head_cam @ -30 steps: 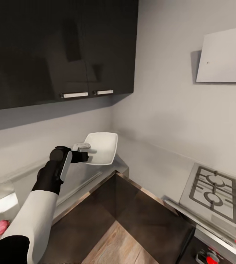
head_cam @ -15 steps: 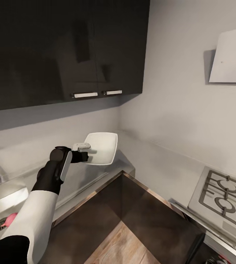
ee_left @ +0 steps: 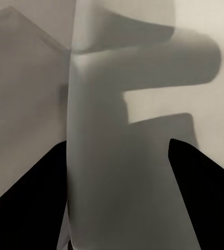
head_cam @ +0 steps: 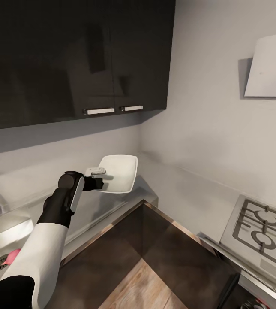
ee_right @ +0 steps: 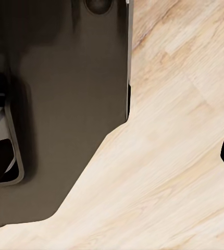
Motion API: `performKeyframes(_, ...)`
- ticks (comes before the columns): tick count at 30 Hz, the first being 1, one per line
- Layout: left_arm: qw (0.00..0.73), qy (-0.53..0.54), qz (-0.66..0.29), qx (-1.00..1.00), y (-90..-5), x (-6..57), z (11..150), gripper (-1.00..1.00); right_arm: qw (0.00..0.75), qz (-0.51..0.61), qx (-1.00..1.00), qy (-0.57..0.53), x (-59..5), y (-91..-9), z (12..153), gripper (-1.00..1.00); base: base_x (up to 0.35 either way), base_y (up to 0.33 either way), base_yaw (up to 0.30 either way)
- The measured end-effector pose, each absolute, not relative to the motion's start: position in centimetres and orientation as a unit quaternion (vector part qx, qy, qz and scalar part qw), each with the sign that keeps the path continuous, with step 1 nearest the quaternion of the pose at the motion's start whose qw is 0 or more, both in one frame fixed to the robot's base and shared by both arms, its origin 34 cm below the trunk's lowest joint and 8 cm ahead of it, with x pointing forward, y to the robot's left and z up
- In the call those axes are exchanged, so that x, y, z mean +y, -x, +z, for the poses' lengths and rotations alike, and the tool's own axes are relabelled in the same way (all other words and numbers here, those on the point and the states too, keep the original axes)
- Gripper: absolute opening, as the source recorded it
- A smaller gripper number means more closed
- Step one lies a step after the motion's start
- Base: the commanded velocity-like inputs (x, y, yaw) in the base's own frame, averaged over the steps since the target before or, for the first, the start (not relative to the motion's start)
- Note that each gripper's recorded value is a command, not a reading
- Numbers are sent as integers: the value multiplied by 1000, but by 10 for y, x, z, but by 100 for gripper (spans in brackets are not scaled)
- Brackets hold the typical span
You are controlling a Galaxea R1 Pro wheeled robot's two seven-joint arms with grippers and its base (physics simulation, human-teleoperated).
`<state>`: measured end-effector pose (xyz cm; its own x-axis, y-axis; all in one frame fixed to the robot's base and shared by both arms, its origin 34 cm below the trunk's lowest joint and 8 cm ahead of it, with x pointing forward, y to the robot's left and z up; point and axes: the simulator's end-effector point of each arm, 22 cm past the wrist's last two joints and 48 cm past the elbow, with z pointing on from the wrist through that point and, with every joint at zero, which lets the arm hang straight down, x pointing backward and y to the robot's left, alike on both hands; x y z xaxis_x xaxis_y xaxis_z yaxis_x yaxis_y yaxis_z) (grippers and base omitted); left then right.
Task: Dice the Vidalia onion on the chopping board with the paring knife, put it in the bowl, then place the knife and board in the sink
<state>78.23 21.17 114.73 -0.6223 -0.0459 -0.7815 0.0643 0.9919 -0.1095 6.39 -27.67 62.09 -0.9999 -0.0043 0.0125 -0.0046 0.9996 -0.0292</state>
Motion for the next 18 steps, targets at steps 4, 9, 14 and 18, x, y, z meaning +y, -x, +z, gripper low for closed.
performKeyframes(4,435,-5,-64,898,-782,212,1147,-100,6,15,-1000,-2,-277,-64,621,100,0,0,135)
performKeyframes(9,435,-5,-63,898,-782,212,1147,-100,6,15,-1000,-2,-277,-64,621,100,0,0,218)
performKeyframes(14,435,-5,-63,898,-782,212,1147,-100,6,15,-1000,-2,-277,-64,621,100,0,0,283)
performKeyframes(18,435,-5,-64,898,-782,212,1147,-100,6,15,-1000,-2,-277,-64,621,100,0,0,294)
